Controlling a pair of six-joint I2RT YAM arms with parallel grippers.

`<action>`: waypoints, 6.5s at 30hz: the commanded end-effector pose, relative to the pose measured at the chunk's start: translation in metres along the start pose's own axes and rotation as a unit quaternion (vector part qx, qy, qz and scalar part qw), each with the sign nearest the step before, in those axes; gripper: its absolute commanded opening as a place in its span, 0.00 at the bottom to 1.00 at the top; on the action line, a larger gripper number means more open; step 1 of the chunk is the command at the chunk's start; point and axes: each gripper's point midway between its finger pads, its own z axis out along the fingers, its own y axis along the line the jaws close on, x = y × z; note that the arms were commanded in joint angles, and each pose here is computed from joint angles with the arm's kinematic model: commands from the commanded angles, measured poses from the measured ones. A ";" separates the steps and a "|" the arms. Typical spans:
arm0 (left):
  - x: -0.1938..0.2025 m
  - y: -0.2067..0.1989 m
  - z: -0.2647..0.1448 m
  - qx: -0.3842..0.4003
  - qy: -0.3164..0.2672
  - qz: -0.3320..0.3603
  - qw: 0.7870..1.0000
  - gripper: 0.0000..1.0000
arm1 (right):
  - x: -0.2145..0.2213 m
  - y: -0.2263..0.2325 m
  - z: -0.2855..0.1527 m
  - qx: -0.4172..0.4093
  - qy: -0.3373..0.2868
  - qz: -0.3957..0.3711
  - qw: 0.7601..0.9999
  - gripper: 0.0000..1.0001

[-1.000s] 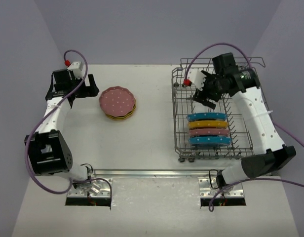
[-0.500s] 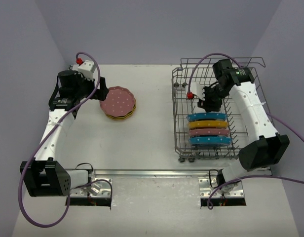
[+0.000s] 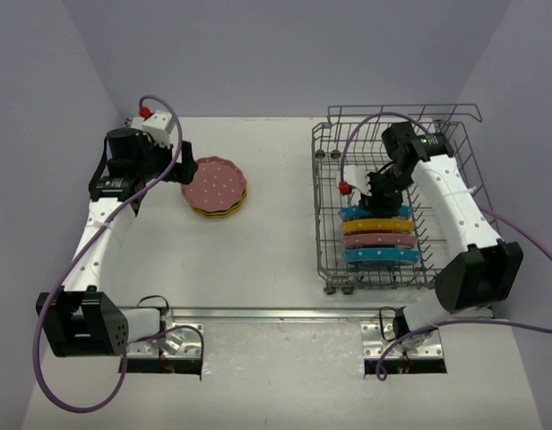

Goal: Unload the plates from the dish rack

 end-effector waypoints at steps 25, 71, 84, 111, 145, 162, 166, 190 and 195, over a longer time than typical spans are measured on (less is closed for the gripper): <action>-0.008 -0.012 -0.008 0.018 -0.016 -0.012 1.000 1.00 | -0.037 -0.003 -0.021 -0.036 -0.084 0.017 0.996 0.00; -0.069 -0.137 -0.075 0.394 0.020 -0.178 0.902 0.92 | -0.318 0.025 -0.175 0.645 -0.222 -0.499 0.535 0.00; -0.040 -0.151 -0.081 0.466 0.055 -0.192 0.862 0.25 | -0.345 0.039 -0.131 0.643 -0.227 -0.527 0.508 0.00; 0.006 0.022 0.046 0.179 0.048 -0.310 0.932 0.00 | -0.211 -0.030 -0.116 0.542 -0.085 -0.266 0.793 0.99; -0.013 0.111 0.046 -0.150 -0.001 -0.149 0.977 0.68 | -0.065 -0.002 -0.081 0.168 -0.033 0.048 0.984 0.78; -0.055 0.018 -0.021 -0.059 -0.066 -0.030 0.996 0.87 | -0.029 0.043 -0.050 0.014 -0.032 0.023 0.999 0.54; -0.054 0.016 -0.022 -0.054 -0.064 -0.034 0.996 0.88 | -0.022 0.055 -0.041 -0.004 -0.025 0.024 0.999 0.53; -0.050 0.008 -0.022 -0.037 -0.056 -0.055 0.996 0.88 | 0.017 0.056 0.022 -0.069 0.029 -0.002 0.997 0.53; -0.047 0.009 -0.021 -0.039 -0.053 -0.054 0.996 0.88 | 0.017 0.053 0.030 -0.078 0.025 0.002 0.997 0.42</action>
